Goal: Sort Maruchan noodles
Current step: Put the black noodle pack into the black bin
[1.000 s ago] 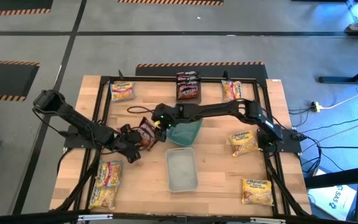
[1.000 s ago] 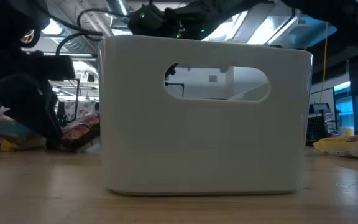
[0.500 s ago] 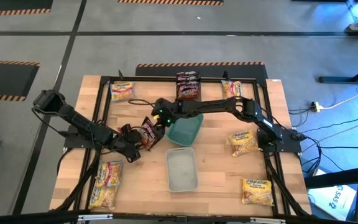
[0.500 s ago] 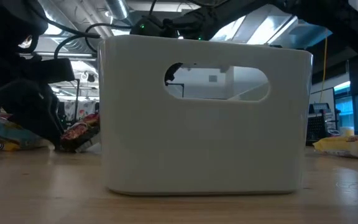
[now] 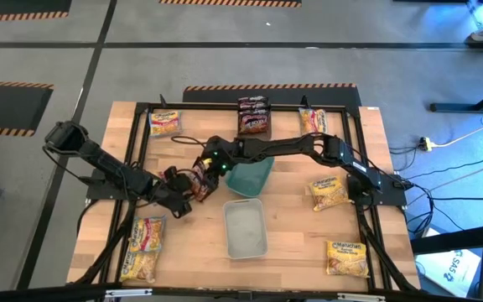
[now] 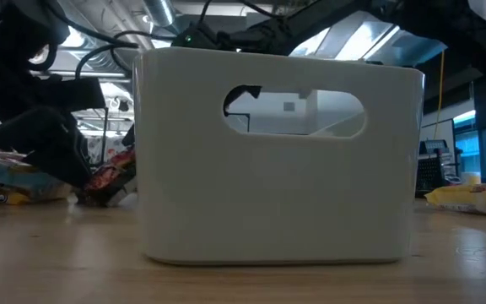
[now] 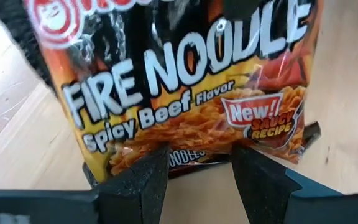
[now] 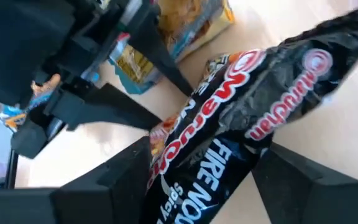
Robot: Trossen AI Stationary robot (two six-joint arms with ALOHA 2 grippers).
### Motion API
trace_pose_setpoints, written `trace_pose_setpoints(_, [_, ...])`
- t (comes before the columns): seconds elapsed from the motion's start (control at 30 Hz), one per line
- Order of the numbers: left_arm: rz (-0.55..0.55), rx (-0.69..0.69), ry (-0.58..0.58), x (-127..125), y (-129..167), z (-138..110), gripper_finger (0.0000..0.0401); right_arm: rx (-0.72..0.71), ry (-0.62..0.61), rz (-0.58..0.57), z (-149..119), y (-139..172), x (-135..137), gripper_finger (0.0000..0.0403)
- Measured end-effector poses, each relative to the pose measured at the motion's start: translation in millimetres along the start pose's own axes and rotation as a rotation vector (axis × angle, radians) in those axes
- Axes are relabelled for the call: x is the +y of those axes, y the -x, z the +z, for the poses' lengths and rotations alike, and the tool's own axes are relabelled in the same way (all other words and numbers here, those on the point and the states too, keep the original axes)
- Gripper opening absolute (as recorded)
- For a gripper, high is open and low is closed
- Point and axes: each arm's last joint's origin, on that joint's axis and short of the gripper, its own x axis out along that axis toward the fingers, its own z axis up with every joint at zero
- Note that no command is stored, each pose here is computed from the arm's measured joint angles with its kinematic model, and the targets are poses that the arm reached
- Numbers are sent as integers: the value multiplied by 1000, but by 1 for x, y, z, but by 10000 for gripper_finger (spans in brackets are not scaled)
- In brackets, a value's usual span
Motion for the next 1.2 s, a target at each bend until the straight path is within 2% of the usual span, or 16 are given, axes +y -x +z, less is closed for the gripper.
trace_pose_setpoints(0.37, [-48, -18, -17, -2, 2, 5, 170, -40, 104, -46, 2, 0, 5, 92])
trace_pose_setpoints(0.57, [-118, 8, -9, 3, 14, 8, 170, -45, 211, -71, 6, 12, 13, 91])
trace_pose_setpoints(0.83, [-191, -59, 19, 8, 31, 17, 170, -142, 379, -212, 31, 62, 31, 94])
trace_pose_setpoints(1.03, [-219, -89, 40, 6, 33, 21, 170, -102, 440, -300, 45, 120, 29, 92])
trace_pose_setpoints(1.13, [-226, -110, 68, 5, 33, 23, 170, -56, 440, -349, 49, 151, 17, 92])
trace_pose_setpoints(1.2, [-211, -135, 45, 4, 32, 24, 170, -8, 437, -381, 49, 170, 8, 92])
